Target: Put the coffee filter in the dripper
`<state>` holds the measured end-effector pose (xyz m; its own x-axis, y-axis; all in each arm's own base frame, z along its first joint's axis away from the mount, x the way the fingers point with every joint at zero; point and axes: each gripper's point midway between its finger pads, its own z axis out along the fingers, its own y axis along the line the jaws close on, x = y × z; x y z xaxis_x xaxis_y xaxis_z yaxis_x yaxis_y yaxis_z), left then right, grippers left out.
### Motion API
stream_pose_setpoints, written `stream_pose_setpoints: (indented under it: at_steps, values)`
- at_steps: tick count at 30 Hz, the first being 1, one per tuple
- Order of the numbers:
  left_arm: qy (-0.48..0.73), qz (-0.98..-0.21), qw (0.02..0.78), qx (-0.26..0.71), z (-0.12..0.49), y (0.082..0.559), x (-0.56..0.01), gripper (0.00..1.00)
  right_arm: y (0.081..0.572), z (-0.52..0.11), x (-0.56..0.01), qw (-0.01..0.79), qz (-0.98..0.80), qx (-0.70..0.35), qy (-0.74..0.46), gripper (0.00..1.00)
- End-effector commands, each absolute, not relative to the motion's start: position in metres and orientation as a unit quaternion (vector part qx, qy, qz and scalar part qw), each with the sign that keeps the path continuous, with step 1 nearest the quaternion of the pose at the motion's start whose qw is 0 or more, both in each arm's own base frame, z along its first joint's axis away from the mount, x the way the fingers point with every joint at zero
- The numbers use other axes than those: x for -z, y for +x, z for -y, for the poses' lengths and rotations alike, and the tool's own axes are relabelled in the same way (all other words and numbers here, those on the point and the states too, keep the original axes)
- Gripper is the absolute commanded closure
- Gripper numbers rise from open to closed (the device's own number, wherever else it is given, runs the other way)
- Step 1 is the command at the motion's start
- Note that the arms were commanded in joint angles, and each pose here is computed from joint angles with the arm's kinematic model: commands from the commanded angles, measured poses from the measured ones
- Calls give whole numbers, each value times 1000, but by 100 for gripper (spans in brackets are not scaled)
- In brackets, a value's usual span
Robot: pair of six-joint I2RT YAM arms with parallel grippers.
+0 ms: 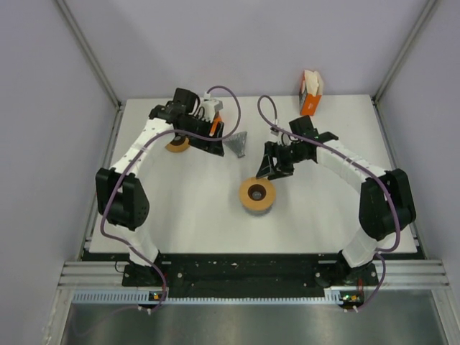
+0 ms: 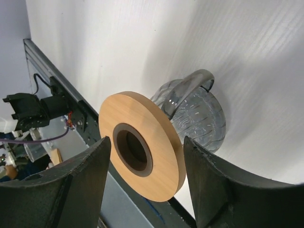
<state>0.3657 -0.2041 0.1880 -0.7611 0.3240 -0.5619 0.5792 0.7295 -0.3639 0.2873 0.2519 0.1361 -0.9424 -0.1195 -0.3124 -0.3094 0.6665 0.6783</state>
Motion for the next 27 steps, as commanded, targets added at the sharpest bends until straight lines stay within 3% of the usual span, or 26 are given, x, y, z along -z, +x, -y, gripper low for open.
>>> stream_pose_setpoints:
  at_steps: [1, 11, 19, 23, 25, 27]
  values:
    - [269, -892, 270, 245, 205, 387, -198, 25, 297, -248, -164, 172, -904, -366, -140, 37]
    - [389, -826, 390, 114, 234, 452, -209, 22, 336, -213, -193, 262, -917, -280, -109, 30]
    - [383, -852, 349, 70, 238, 501, -141, 19, 334, -181, -194, 288, -920, -257, -74, 27]
    - [375, -866, 323, 67, 238, 504, -118, 20, 328, -174, -193, 291, -921, -250, -71, 27]
    - [374, -871, 307, 82, 240, 494, -114, 29, 327, -172, -191, 292, -921, -247, -71, 27]
    - [375, -873, 293, 103, 243, 483, -112, 51, 326, -172, -191, 292, -921, -247, -72, 27]
